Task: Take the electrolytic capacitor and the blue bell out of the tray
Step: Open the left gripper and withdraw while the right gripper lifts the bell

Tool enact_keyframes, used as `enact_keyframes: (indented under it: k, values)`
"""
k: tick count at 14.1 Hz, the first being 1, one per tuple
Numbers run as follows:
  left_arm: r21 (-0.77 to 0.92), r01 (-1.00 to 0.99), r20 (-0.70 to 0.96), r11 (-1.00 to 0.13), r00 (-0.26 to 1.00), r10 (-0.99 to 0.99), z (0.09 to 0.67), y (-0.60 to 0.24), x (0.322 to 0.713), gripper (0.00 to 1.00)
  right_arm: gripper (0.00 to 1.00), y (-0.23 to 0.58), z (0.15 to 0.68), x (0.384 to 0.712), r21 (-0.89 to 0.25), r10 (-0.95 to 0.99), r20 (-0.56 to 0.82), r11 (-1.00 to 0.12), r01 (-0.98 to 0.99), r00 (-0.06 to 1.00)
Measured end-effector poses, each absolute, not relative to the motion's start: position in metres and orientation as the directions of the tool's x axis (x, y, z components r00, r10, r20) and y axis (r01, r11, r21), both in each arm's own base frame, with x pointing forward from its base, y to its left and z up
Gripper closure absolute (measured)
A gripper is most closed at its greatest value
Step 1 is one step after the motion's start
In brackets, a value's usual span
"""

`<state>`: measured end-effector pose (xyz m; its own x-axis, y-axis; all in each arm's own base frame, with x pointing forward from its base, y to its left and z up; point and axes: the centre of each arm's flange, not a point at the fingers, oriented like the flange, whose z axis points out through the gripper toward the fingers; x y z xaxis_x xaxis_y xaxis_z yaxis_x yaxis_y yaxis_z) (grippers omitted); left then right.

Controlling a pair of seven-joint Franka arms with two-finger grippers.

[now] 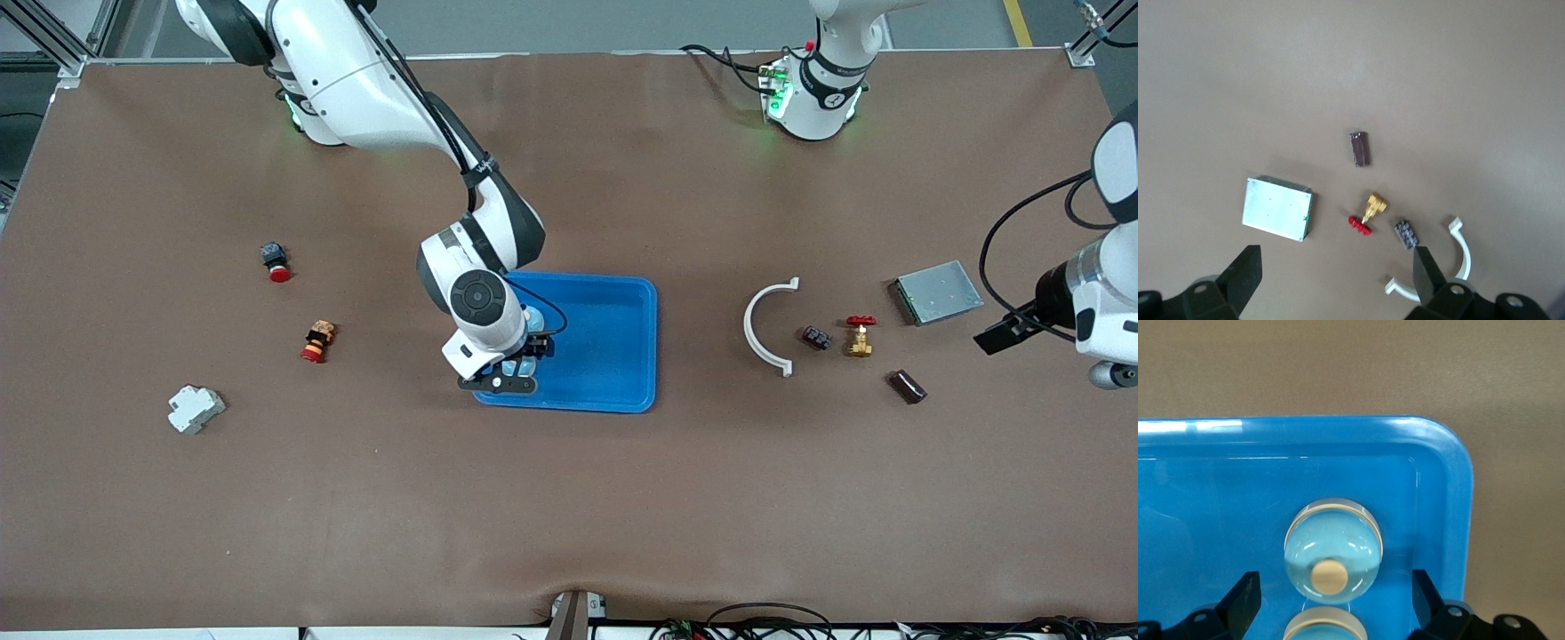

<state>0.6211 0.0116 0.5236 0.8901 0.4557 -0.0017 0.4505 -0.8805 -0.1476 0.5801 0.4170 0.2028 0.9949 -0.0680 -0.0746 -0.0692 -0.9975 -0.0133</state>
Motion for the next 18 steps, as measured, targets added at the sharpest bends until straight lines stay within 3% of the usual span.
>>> enact_keyframes:
  k: [9, 18]
  values:
    - [-0.027, 0.340, -0.019, -0.940, 0.940, 0.341, 0.582, -0.028, 0.594, 0.00, 0.00, 0.420, 0.201, 0.585, -0.029, -0.068, -0.050, -0.997, -0.069, 0.996]
    - [-0.033, 0.239, -0.027, -0.971, 0.970, 0.240, 0.611, -0.034, 0.570, 0.00, 0.00, 0.416, 0.196, 0.589, -0.034, -0.075, -0.030, -0.997, -0.076, 0.997]
